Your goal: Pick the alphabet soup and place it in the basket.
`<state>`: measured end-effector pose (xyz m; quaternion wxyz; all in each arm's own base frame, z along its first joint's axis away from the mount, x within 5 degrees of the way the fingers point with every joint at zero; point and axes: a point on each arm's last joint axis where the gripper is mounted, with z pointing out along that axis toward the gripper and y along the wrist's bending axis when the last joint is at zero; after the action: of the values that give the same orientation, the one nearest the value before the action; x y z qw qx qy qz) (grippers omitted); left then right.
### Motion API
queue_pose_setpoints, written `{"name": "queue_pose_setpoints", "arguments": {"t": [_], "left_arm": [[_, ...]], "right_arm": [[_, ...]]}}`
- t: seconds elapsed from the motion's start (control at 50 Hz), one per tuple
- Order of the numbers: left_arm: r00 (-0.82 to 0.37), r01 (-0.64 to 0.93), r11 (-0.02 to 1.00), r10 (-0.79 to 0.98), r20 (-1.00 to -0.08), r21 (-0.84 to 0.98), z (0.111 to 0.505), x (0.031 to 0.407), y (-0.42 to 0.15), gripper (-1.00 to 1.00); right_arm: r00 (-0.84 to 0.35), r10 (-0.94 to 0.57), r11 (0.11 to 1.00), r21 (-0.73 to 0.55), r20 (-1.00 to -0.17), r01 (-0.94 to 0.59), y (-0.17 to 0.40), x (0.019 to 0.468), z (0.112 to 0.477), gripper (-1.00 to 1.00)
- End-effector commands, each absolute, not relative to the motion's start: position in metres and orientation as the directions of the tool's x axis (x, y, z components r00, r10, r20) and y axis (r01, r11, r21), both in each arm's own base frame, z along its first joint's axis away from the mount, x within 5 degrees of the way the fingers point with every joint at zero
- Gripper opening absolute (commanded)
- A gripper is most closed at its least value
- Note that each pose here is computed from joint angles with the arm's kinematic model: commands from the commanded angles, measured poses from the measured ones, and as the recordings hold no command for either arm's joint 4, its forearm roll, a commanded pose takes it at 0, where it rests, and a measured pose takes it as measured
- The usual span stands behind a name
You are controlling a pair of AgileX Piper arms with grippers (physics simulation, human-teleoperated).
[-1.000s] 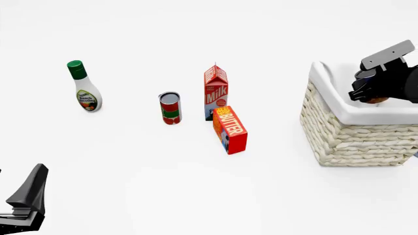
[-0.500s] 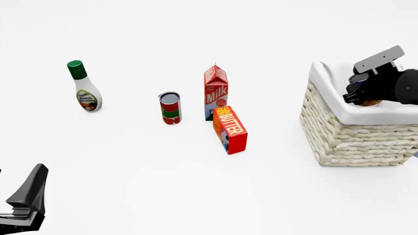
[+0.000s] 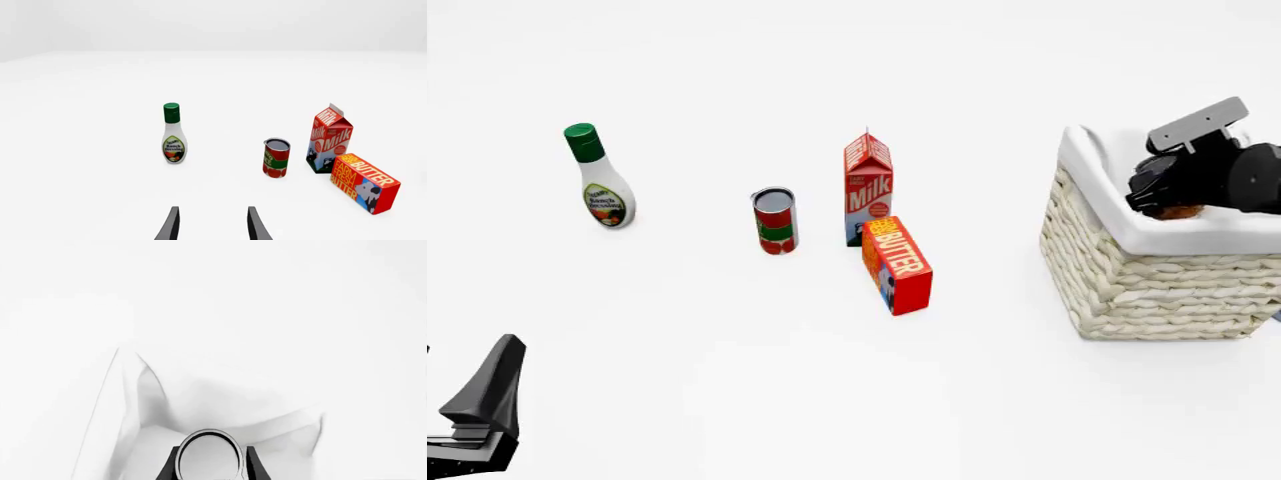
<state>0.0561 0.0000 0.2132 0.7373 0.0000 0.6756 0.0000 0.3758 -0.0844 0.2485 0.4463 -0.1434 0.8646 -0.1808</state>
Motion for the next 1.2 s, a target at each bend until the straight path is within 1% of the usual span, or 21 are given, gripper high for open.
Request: {"name": "queue_pose_setpoints", "arguments": {"t": [0.02, 0.42, 0.62, 0.78, 0.98, 1.0, 1.02, 1.04, 1.06, 1.08, 1.16, 1.18, 1.2], "left_arm": [[0.087, 0.0, 1.0, 0.0, -0.996, 0.0, 0.213, 0.056, 0.0, 1.0], [0.087, 0.0, 1.0, 0.0, -0.996, 0.0, 0.213, 0.056, 0.0, 1.0], [0.087, 0.0, 1.0, 0.0, -0.996, 0.0, 0.213, 0.056, 0.0, 1.0], [0.087, 0.0, 1.0, 0.0, -0.996, 0.0, 0.213, 0.056, 0.0, 1.0], [0.087, 0.0, 1.0, 0.0, -0.996, 0.0, 0.213, 0.056, 0.0, 1.0], [0.087, 0.0, 1.0, 0.0, -0.996, 0.0, 0.213, 0.056, 0.0, 1.0], [0.087, 0.0, 1.0, 0.0, -0.996, 0.0, 0.213, 0.056, 0.0, 1.0], [0.087, 0.0, 1.0, 0.0, -0.996, 0.0, 0.213, 0.056, 0.0, 1.0], [0.087, 0.0, 1.0, 0.0, -0.996, 0.0, 0.213, 0.056, 0.0, 1.0], [0.087, 0.0, 1.0, 0.0, -0.996, 0.0, 0.213, 0.056, 0.0, 1.0], [0.087, 0.0, 1.0, 0.0, -0.996, 0.0, 0.213, 0.056, 0.0, 1.0], [0.087, 0.0, 1.0, 0.0, -0.996, 0.0, 0.213, 0.056, 0.0, 1.0], [0.087, 0.0, 1.0, 0.0, -0.996, 0.0, 0.213, 0.056, 0.0, 1.0]], "right_arm": [[-0.554, -0.394, 0.898, -0.436, -0.733, -0.063, -0.089, 0.378, 0.252, 1.0], [-0.545, -0.394, 0.898, -0.435, -0.74, -0.059, -0.087, 0.376, 0.257, 1.0], [-0.528, -0.394, 0.899, -0.435, -0.753, -0.052, -0.083, 0.37, 0.268, 1.0], [-0.503, -0.391, 0.9, -0.434, -0.771, -0.036, -0.08, 0.363, 0.285, 1.0], [-0.436, -0.378, 0.907, -0.421, -0.817, 0.003, -0.071, 0.344, 0.321, 1.0], [-0.41, -0.374, 0.907, -0.42, -0.832, 0.024, -0.071, 0.337, 0.332, 1.0], [-0.41, -0.374, 0.907, -0.42, -0.832, 0.024, -0.071, 0.337, 0.332, 1.0], [-0.383, -0.362, 0.913, -0.407, -0.85, 0.041, -0.068, 0.33, 0.345, 1.0], [-0.383, -0.362, 0.913, -0.407, -0.85, 0.041, -0.068, 0.33, 0.345, 1.0], [-0.348, -0.352, 0.918, -0.394, -0.869, 0.054, -0.063, 0.32, 0.358, 1.0], [-0.275, -0.337, 0.925, -0.371, -0.9, 0.082, -0.055, 0.297, 0.384, 1.0], [-0.275, -0.337, 0.925, -0.371, -0.9, 0.082, -0.055, 0.297, 0.384, 1.0], [-0.243, -0.326, 0.929, -0.357, -0.914, 0.095, -0.051, 0.284, 0.395, 1.0]]}}
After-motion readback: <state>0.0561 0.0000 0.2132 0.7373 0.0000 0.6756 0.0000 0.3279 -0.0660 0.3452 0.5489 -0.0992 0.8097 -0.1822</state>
